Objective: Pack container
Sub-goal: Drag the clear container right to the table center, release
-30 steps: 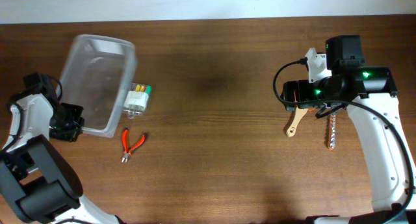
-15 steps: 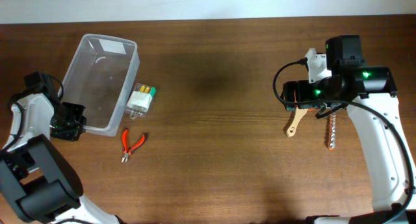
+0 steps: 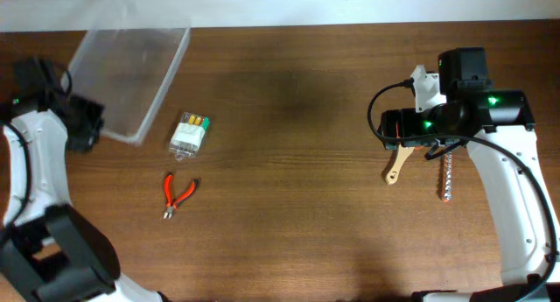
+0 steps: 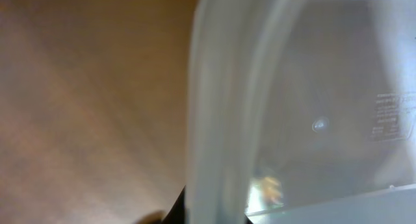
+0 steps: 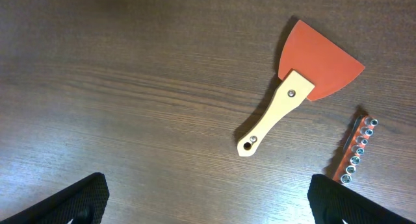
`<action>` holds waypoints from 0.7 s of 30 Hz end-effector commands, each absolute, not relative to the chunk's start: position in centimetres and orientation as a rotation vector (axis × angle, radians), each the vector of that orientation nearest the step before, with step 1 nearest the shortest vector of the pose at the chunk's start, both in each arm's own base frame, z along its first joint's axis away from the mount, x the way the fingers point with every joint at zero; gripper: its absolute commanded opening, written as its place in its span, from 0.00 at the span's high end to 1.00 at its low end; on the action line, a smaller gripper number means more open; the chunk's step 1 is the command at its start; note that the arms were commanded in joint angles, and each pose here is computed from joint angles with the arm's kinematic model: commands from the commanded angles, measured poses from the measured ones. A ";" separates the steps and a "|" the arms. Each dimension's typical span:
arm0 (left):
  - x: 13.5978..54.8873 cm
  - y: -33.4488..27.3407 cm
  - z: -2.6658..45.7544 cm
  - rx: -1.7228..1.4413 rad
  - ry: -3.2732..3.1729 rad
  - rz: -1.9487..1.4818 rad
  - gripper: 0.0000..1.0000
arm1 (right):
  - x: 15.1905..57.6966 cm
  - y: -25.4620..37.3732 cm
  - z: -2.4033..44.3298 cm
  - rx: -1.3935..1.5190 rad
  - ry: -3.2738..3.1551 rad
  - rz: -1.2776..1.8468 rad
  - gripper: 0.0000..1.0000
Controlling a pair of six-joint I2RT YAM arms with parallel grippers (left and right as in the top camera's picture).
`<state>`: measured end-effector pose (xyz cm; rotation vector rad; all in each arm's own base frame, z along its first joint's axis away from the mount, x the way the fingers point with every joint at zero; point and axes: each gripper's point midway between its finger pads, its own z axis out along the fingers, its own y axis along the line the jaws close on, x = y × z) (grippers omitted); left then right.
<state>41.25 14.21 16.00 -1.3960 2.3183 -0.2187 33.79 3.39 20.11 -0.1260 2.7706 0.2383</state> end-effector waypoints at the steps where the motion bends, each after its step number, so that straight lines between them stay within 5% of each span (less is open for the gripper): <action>1: 43.2 8.2 23.5 -0.947 2.349 -0.325 0.98 | 34.2 3.3 20.6 -0.134 2.756 0.223 0.01; 9: 39.8 -3.9 21.2 -0.327 2.703 -0.256 0.98 | 34.2 3.0 20.6 -0.133 2.758 0.195 0.01; 21: 37.7 -6.2 14.2 -0.007 2.973 0.102 0.98 | 34.3 2.3 20.5 -0.123 2.762 0.145 0.01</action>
